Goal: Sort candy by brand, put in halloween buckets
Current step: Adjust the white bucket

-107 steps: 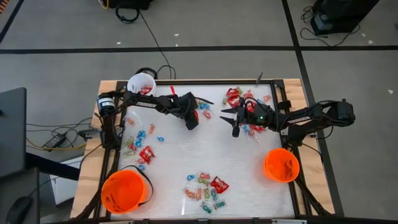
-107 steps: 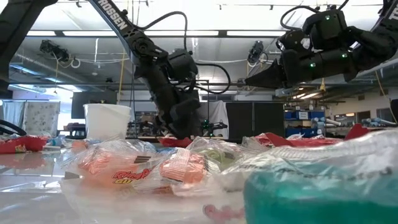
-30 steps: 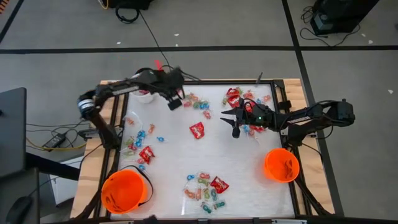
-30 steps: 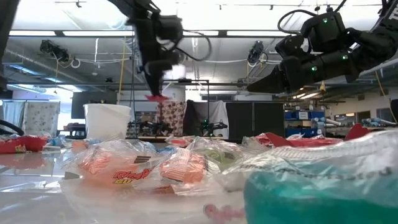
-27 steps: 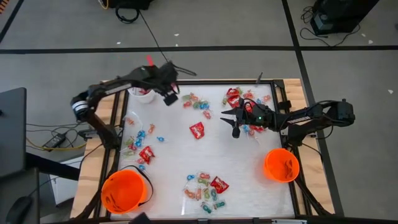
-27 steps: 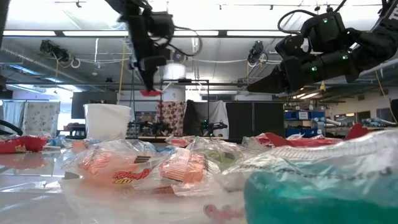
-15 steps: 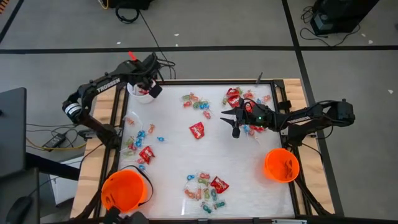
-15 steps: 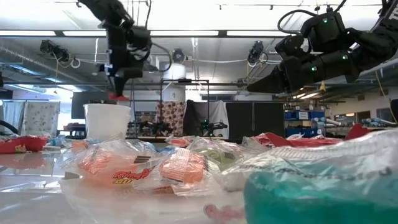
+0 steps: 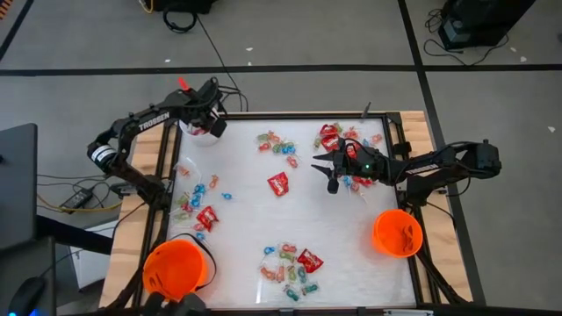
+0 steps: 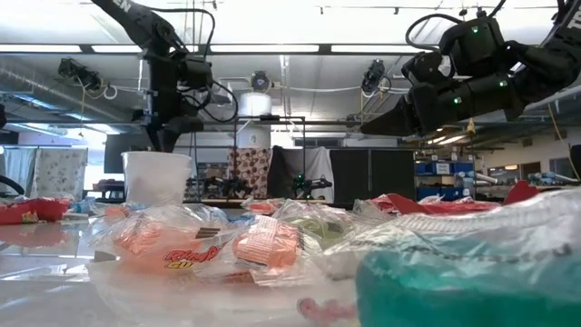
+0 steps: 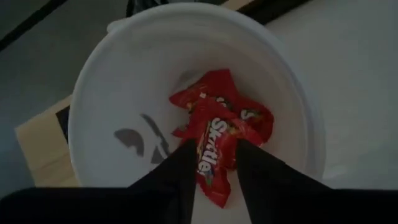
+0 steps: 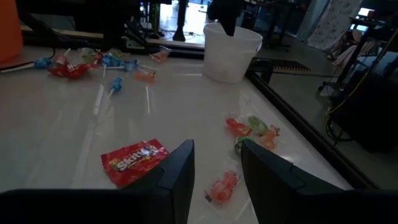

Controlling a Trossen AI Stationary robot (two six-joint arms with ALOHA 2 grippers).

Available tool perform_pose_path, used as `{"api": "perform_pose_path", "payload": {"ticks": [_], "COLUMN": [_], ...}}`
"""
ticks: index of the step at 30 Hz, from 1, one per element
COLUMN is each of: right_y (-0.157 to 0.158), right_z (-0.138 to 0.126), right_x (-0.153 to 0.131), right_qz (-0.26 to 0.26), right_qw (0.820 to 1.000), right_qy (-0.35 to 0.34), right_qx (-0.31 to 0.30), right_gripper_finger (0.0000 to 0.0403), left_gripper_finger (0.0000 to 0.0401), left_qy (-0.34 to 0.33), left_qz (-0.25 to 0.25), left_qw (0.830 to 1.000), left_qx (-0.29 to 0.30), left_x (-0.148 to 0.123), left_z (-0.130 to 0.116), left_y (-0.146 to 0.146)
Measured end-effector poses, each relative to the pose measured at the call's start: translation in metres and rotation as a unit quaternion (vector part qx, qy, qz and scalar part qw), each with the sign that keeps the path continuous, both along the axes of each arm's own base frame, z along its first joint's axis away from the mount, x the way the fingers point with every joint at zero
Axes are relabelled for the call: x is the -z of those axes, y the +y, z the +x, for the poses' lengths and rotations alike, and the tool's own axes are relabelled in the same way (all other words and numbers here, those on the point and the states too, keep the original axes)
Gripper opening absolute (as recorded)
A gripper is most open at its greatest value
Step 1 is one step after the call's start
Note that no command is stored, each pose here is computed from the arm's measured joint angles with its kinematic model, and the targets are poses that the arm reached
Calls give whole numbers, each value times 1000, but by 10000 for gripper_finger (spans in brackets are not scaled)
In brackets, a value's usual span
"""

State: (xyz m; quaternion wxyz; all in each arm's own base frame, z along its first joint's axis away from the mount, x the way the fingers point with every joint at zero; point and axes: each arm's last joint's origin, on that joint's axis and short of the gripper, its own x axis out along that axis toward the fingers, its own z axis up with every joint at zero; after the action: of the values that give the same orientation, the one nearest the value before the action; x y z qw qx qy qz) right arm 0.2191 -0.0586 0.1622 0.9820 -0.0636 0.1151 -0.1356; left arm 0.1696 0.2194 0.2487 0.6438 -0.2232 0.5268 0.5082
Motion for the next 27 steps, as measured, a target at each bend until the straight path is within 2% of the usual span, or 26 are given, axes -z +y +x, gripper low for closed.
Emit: {"api": "perform_pose_path", "payload": {"ticks": [4,9,17,27], "right_y": [0,0,0,0], "right_z": [0,0,0,1], "right_x": [0,-1,-2,-4], "right_qz": [0,-1,-2,6], "right_qw": [1000,1000,1000,1000], "right_qy": [-1,-7,-9,-21], "right_qx": [0,0,0,2], "right_gripper_finger": [144,144,144,144], "left_gripper_finger": [137,137,137,137], "left_qy": [0,-24,-79,-99], "left_qz": [-3,20,49,49], "left_qw": [999,995,976,967], "left_qx": [41,98,196,227], "left_x": [0,-2,-6,-7], "left_z": [12,39,86,102], "left_y": [-9,-27,-74,-103]}}
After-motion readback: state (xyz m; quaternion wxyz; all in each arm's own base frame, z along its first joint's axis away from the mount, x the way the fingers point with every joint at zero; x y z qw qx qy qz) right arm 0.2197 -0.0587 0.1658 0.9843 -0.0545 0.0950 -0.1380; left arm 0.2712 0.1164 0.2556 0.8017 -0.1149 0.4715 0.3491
